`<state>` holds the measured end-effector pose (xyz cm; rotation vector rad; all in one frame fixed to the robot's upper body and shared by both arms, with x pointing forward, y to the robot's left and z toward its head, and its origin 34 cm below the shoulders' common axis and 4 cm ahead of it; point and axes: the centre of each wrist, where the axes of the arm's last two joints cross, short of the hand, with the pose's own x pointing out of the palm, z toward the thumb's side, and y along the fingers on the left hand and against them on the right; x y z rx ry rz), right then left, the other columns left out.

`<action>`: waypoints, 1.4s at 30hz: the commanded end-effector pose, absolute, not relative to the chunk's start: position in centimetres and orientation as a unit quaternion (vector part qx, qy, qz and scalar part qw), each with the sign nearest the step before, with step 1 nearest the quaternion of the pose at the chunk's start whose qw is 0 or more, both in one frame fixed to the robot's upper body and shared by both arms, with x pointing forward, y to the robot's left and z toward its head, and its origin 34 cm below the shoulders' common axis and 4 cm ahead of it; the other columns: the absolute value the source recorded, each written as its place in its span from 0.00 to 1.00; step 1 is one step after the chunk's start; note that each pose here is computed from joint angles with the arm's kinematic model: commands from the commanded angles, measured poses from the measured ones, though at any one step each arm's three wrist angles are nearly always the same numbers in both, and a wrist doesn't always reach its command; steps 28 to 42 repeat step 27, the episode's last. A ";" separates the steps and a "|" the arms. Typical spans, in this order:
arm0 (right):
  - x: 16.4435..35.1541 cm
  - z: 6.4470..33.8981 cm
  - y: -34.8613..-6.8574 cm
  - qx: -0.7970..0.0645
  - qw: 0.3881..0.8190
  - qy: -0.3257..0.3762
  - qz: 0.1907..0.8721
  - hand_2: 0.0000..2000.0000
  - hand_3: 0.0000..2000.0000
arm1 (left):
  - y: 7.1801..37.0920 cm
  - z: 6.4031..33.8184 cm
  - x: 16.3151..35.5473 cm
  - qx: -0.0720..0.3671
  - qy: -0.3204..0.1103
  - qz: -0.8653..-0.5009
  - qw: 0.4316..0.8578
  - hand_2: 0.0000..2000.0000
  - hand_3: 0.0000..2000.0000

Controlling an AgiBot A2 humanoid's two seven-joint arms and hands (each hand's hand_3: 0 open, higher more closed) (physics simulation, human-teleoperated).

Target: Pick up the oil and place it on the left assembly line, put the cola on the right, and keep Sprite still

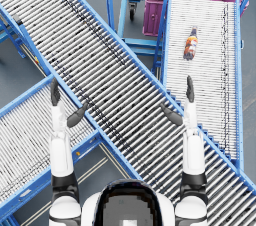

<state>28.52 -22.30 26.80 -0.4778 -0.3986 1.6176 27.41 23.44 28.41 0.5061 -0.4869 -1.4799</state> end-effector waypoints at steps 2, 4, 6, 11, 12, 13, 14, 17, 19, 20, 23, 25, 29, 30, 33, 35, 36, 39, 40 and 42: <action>28.3 26.4 -22.1 -0.197 0.638 -0.174 0.724 0.00 0.00 | 23.1 27.9 27.3 0.210 -0.215 -0.673 0.676 0.00 0.00; 28.0 26.0 -21.9 -0.182 0.627 -0.173 0.737 0.00 0.00 | 22.7 27.4 27.2 0.193 -0.212 -0.685 0.670 0.00 0.00; 27.7 25.6 -21.6 -0.168 0.617 -0.171 0.750 0.00 0.00 | 22.4 26.9 27.0 0.175 -0.208 -0.698 0.663 0.00 0.00; 26.9 24.6 -21.0 -0.129 0.588 -0.167 0.781 0.00 0.00 | 21.5 25.5 26.6 0.126 -0.197 -0.728 0.645 0.00 0.00; 26.8 24.4 -20.9 -0.121 0.582 -0.166 0.787 0.00 0.00 | 21.3 25.2 26.4 0.116 -0.194 -0.733 0.641 0.00 0.00; 26.6 24.2 -20.8 -0.112 0.576 -0.165 0.793 0.00 0.00 | 21.1 24.9 26.3 0.105 -0.191 -0.739 0.638 0.00 0.00; 26.4 24.0 -20.7 -0.104 0.570 -0.164 0.798 0.00 0.00 | 21.0 24.6 26.2 0.094 -0.188 -0.744 0.634 0.00 0.00; 25.8 23.2 -20.3 -0.071 0.546 -0.160 0.819 0.00 0.00 | 20.3 23.4 25.7 0.051 -0.174 -0.763 0.620 0.00 0.00; 25.6 23.0 -20.2 -0.064 0.541 -0.159 0.823 0.00 0.00 | 20.2 23.1 25.6 0.042 -0.171 -0.767 0.617 0.00 0.00; 25.6 23.0 -20.1 -0.062 0.540 -0.158 0.825 0.00 0.00 | 20.2 23.0 25.5 0.039 -0.170 -0.768 0.616 0.00 0.00; 25.5 22.9 -20.1 -0.058 0.537 -0.158 0.827 0.00 0.00 | 20.1 22.9 25.5 0.035 -0.169 -0.770 0.615 0.00 0.00; 25.5 22.9 -20.1 -0.057 0.536 -0.158 0.827 0.00 0.00 | 20.1 22.9 25.5 0.033 -0.169 -0.770 0.614 0.00 0.00; 25.5 22.9 -20.1 -0.057 0.536 -0.158 0.827 0.00 0.00 | 20.1 22.9 25.5 0.033 -0.169 -0.770 0.614 0.00 0.00; 25.5 22.9 -20.1 -0.057 0.536 -0.158 0.827 0.00 0.00 | 20.1 22.9 25.5 0.033 -0.169 -0.770 0.614 0.00 0.00; 25.5 22.9 -20.1 -0.057 0.536 -0.158 0.827 0.00 0.00 | 20.1 22.9 25.5 0.033 -0.169 -0.770 0.614 0.00 0.00; 25.5 22.9 -20.1 -0.057 0.536 -0.158 0.827 0.00 0.00 | 20.1 22.9 25.5 0.033 -0.169 -0.770 0.614 0.00 0.00; 25.5 22.9 -20.1 -0.057 0.536 -0.158 0.827 0.00 0.00 | 20.1 22.9 25.5 0.033 -0.169 -0.770 0.614 0.00 0.00; 25.5 22.9 -20.1 -0.057 0.536 -0.158 0.827 0.00 0.00 | 20.1 22.9 25.5 0.033 -0.169 -0.770 0.614 0.00 0.00; 25.5 22.9 -20.1 -0.057 0.536 -0.158 0.827 0.00 0.00 | 20.1 22.9 25.5 0.033 -0.169 -0.770 0.614 0.00 0.00; 25.5 22.9 -20.1 -0.057 0.536 -0.158 0.827 0.00 0.00 | 20.1 22.9 25.5 0.033 -0.169 -0.770 0.614 0.00 0.00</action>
